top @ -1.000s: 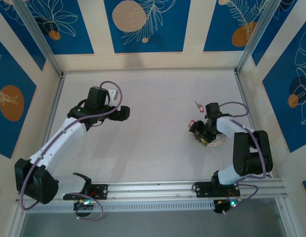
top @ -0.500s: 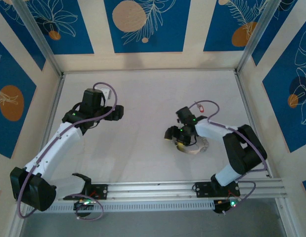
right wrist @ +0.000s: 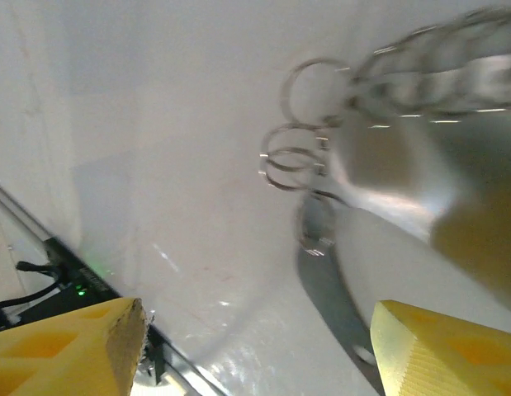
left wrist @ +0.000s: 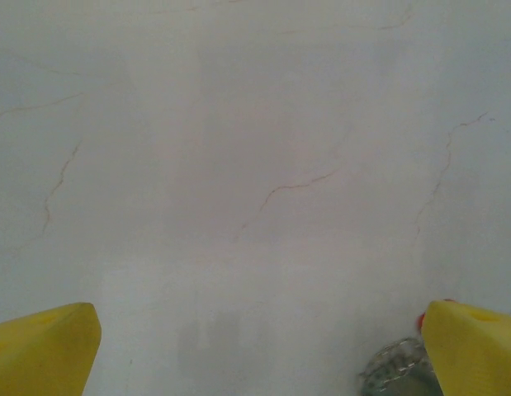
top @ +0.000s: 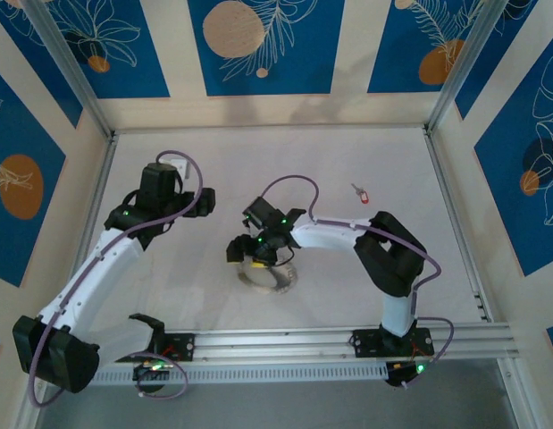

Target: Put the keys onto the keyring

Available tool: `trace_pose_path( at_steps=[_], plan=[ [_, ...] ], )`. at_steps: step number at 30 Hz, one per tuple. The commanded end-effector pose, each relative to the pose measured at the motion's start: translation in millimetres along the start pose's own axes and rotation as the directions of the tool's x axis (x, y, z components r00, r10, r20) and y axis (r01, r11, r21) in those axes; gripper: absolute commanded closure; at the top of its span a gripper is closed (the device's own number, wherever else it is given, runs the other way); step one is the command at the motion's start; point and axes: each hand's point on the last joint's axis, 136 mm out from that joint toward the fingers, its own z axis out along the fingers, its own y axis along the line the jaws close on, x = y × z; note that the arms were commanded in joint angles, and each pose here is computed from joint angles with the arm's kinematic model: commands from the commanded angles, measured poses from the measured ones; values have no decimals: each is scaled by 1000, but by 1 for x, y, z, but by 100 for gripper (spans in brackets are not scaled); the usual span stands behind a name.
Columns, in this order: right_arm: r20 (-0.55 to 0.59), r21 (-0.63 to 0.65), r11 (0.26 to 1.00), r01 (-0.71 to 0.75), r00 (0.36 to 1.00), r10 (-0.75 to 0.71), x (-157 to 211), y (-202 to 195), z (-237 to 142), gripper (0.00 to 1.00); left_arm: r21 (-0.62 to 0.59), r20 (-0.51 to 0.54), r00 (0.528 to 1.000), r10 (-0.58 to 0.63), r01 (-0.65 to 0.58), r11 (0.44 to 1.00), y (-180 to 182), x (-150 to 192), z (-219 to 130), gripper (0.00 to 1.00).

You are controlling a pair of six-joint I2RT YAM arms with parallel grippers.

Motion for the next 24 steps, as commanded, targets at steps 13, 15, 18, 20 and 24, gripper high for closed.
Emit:
trace_pose_path(
  at_steps=[13, 15, 18, 20, 24],
  plan=[
    [13, 3, 999, -35, 999, 35, -5, -83, -63, 26, 250, -436, 835, -336, 471, 846, -64, 93, 28, 0],
    [-7, -30, 999, -26, 1000, 25, 4, -83, -55, 26, 265, -532, 762, -369, 564, 782, -76, 120, 30, 0],
    [-55, -74, 996, -44, 998, 40, 18, -87, -42, 26, 243, -571, 740, -357, 567, 787, -73, 143, 31, 0],
    [-93, -89, 995, -44, 995, 36, 28, -84, -35, 27, 226, -579, 741, -341, 547, 806, -69, 150, 30, 0],
    [-136, -101, 994, -31, 991, 17, 41, -78, -23, 27, 226, -618, 715, -327, 559, 798, -72, 162, 32, 0]
  ],
)
